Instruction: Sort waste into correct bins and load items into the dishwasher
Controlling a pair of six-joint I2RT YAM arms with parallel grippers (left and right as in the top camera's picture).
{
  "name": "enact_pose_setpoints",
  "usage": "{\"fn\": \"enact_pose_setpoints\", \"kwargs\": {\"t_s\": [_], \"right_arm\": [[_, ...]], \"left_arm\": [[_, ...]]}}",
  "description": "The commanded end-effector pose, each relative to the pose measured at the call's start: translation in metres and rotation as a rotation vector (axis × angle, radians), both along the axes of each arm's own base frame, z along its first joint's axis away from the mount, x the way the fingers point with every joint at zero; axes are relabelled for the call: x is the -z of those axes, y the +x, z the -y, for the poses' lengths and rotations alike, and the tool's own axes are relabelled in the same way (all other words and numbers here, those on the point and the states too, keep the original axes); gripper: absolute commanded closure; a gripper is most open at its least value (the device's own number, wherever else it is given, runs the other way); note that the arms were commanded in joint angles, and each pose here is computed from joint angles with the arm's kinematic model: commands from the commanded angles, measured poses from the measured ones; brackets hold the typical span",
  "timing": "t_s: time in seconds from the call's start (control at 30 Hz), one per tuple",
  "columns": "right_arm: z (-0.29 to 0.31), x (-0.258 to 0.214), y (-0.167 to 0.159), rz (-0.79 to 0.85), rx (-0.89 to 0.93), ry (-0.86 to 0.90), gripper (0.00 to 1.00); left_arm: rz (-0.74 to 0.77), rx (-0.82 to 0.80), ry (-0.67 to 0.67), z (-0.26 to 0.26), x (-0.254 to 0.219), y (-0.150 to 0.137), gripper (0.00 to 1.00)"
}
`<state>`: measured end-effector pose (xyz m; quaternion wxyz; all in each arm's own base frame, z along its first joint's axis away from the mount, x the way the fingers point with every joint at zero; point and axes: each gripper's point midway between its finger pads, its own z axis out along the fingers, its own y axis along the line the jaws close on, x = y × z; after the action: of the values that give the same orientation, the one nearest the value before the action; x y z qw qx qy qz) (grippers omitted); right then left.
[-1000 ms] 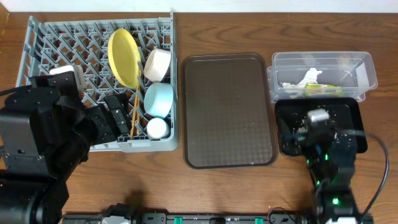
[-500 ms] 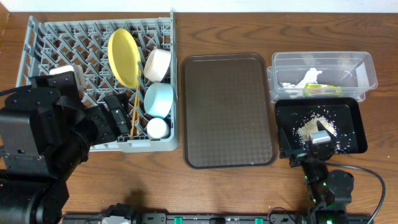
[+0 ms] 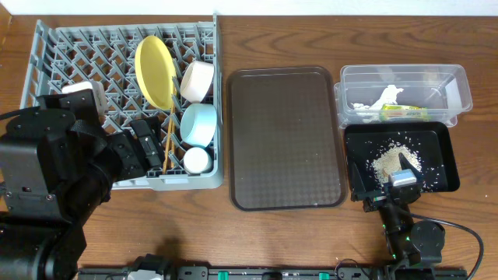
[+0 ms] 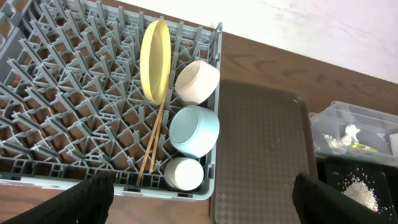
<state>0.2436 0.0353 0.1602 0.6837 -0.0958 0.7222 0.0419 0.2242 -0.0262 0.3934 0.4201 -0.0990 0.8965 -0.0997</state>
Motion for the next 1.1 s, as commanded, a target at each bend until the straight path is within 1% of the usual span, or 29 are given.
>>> {"fn": "enact_pose_setpoints", "kwargs": {"t_s": [0.0, 0.6, 0.77, 0.9, 1.0, 1.07], "right_arm": [[-0.002, 0.000, -0.001, 0.002, -0.007, -0.003, 0.01], [-0.002, 0.000, -0.001, 0.002, -0.007, -0.003, 0.01], [-0.002, 0.000, -0.001, 0.002, -0.007, -0.003, 0.01], [-0.002, 0.000, -0.001, 0.002, -0.007, -0.003, 0.01], [-0.002, 0.000, -0.001, 0.002, -0.007, -0.003, 0.01], [-0.002, 0.000, -0.001, 0.002, -0.007, -0.003, 0.01]], "left_arm": [[0.002, -0.012, 0.008, -0.002, 0.000, 0.000, 0.08], [0.002, -0.014, 0.015, -0.003, 0.000, 0.000, 0.08], [-0.016, -0.013, 0.021, -0.004, 0.004, -0.005, 0.08], [0.039, -0.083, 0.026, -0.019, 0.006, -0.001, 0.08], [0.129, -0.145, 0.024, -0.032, 0.017, 0.003, 0.08], [0.188, -0.178, 0.024, -0.040, 0.032, 0.002, 0.08]]}}
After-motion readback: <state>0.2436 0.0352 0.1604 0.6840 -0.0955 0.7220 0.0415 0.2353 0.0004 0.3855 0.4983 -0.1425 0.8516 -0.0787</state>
